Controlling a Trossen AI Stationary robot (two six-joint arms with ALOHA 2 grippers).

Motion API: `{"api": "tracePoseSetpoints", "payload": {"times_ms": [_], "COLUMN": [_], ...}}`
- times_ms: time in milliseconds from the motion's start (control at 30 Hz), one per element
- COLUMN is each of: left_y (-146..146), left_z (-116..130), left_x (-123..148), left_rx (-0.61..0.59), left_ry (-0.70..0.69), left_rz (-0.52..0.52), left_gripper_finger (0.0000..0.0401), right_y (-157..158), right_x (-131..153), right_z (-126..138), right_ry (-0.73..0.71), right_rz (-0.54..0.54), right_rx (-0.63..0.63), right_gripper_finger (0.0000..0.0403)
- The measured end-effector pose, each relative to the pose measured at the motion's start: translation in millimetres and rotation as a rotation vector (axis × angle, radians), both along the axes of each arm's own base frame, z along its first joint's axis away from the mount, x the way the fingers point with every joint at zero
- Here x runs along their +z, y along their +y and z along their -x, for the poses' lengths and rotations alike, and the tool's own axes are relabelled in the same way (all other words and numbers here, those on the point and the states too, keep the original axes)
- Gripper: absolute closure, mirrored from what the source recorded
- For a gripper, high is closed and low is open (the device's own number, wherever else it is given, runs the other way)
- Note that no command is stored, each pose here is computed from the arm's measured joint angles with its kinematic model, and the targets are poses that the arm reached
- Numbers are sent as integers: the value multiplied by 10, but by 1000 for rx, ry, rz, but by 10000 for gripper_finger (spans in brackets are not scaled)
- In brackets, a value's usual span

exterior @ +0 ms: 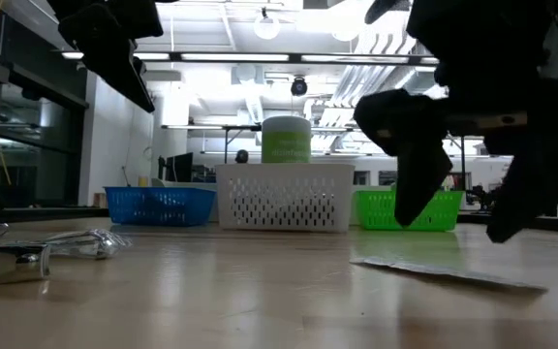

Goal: Pick & Place Travel size toiletries
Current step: Put the white bandage into the blue bin

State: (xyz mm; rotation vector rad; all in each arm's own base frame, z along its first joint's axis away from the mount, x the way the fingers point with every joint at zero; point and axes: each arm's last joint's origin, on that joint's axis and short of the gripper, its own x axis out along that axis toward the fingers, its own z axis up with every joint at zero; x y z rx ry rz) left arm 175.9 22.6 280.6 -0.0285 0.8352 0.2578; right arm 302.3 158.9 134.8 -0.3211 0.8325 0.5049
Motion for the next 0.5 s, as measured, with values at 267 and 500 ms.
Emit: {"api": "tracePoseSetpoints", "payload": {"times_ms": [267, 500], "left_y": [0, 0], "left_z": [0, 0], "left_x": [0, 0], "left_rx": [0, -1], "left_ry": [0, 0], "left_rz": [0, 1], "left_gripper_finger": [244, 244], "right_y": [133, 154], "right_x": [-32, -48], "right_z": [52, 18], "right_ry": [-8, -30], "right_rz": [0, -29], "right_rx": [46, 26], "right_gripper_finger": [175, 175]}}
